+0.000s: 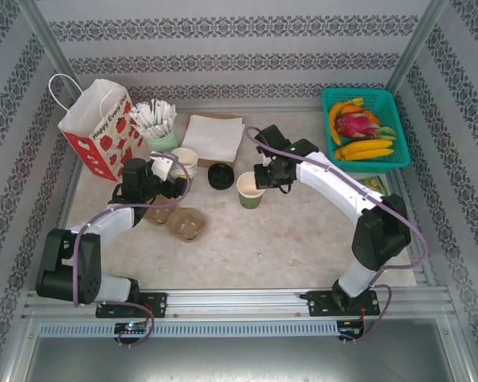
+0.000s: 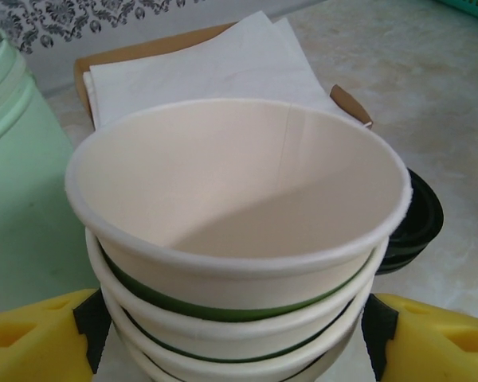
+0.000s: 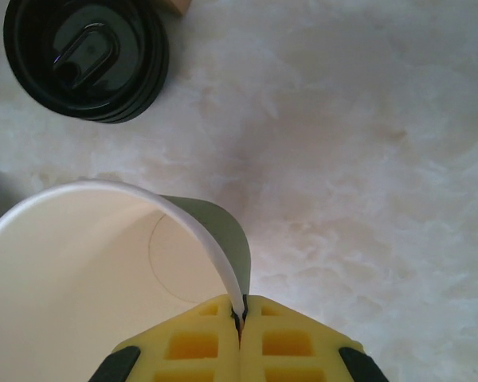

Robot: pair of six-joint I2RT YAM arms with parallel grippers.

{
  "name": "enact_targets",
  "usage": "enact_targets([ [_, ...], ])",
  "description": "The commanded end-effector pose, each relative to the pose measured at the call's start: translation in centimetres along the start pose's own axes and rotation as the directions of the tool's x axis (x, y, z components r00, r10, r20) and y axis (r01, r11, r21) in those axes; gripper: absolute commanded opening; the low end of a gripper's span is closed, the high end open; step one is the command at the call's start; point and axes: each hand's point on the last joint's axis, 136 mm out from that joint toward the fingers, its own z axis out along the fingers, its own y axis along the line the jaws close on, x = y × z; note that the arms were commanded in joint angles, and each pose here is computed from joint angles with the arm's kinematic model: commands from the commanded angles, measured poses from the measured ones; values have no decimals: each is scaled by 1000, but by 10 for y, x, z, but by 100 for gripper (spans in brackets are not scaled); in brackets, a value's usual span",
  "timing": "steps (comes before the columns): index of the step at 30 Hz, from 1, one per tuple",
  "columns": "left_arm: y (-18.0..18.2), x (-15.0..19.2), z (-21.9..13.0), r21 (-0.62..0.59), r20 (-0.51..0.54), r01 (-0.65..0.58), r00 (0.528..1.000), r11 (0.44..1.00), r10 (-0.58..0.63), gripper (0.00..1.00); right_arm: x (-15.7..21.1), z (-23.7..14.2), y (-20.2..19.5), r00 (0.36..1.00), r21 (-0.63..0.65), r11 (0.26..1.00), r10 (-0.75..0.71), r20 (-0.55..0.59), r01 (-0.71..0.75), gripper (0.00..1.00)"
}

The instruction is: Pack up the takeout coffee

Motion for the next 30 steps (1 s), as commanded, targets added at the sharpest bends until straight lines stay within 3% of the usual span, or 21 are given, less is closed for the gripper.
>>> enact_targets([
  [1,3,16,-6,-31,-44,41,998,999,-42,84,-1,21,16,1000,17,1000,-21,3,21,0],
  [6,0,28,-12,-47,-45,83,995,995,-86,89,2,40,33,998,11,999,-53,-21,54,1],
  [13,3,11,-32,-98,31,95,995,991,-92,98,2,53,48,997,11,997,-74,-22,75,9],
  [19,4,1,-45,-118,67,161,986,980,-153,100,-8,36,63,995,-64,993,-103,15,103,27],
  [22,16,-3,-54,-187,77,247,969,951,-237,100,-19,17,69,995,-128,988,-83,47,88,42],
  [25,29,-4,-60,-268,33,413,907,870,-420,100,-35,-2,69,995,-203,978,-30,90,48,53],
  [30,30,21,-60,-420,-133,627,673,657,-728,99,-63,-6,65,990,-289,955,-19,139,59,60],
])
